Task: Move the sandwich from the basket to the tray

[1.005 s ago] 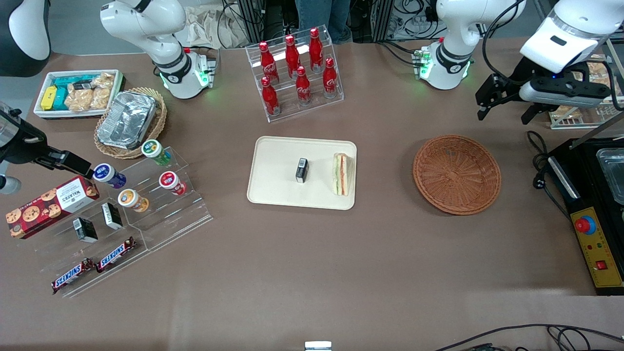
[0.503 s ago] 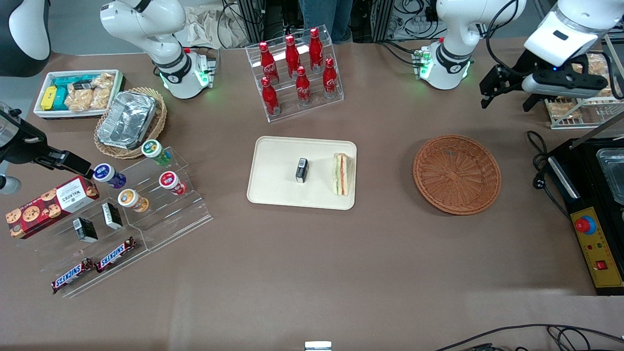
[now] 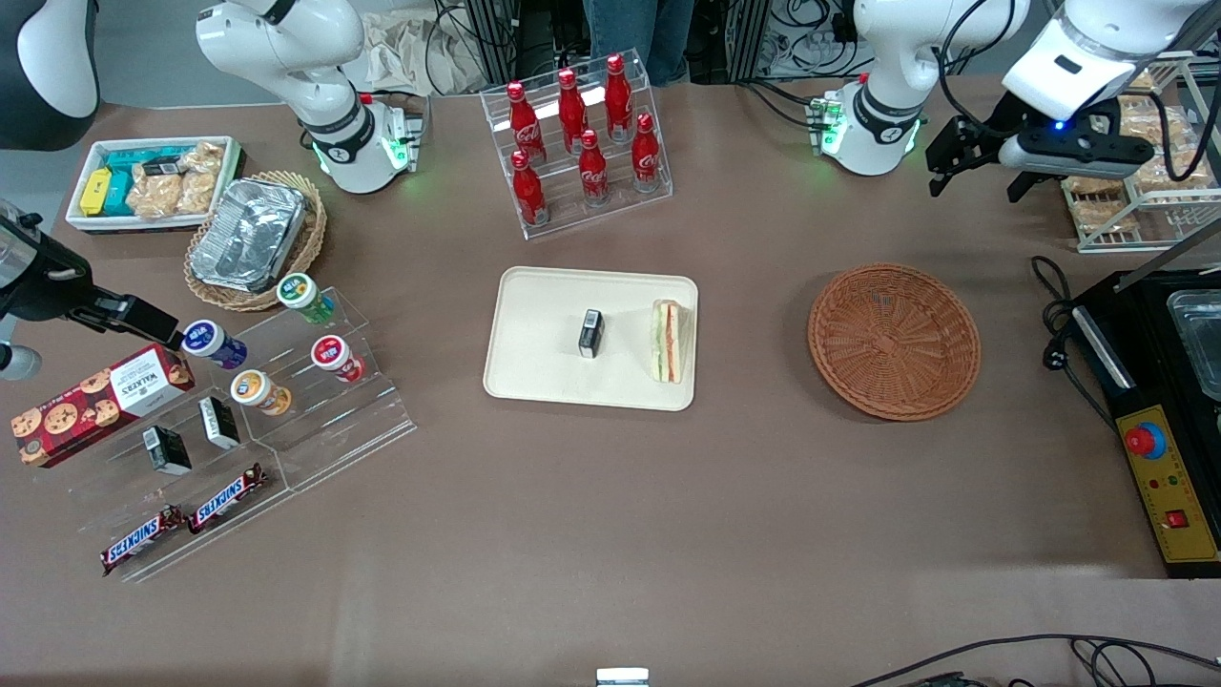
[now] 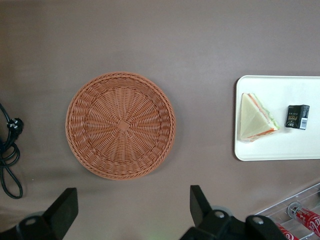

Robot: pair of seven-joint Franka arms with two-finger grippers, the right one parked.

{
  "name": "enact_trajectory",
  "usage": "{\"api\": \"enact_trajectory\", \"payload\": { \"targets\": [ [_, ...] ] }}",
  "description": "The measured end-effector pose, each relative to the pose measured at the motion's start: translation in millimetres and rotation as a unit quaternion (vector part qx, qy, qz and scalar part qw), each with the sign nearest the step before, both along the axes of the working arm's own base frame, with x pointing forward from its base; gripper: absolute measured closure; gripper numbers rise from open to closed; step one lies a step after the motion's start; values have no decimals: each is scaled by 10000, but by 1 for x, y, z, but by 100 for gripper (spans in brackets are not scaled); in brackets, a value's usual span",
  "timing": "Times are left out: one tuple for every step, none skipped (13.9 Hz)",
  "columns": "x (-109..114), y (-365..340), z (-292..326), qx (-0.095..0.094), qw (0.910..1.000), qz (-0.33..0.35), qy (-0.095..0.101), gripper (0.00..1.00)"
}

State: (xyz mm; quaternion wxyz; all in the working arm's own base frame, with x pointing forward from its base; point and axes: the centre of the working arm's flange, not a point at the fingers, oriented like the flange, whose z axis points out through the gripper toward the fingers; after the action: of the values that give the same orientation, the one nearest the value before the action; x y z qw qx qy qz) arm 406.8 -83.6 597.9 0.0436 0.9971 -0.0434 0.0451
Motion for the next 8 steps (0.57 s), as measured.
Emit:
{"api": "enact_trajectory", "payload": {
  "targets": [
    [-1,0,-1,2,10000,0,8,0],
    [-4,1,-2,4,10000,1,8,0],
    [-9,1,-2,6,10000,2,-2,0],
    [-14,2,-1,5,10000,4,-27,0],
    [-19,3,1,2,10000,5,-60,0],
    [-22,3,4,-2,9999,6,-100,0],
    [-23,4,7,-8,9999,7,-134,0],
    [-24,4,8,-12,9999,12,-153,0]
  ]
}}
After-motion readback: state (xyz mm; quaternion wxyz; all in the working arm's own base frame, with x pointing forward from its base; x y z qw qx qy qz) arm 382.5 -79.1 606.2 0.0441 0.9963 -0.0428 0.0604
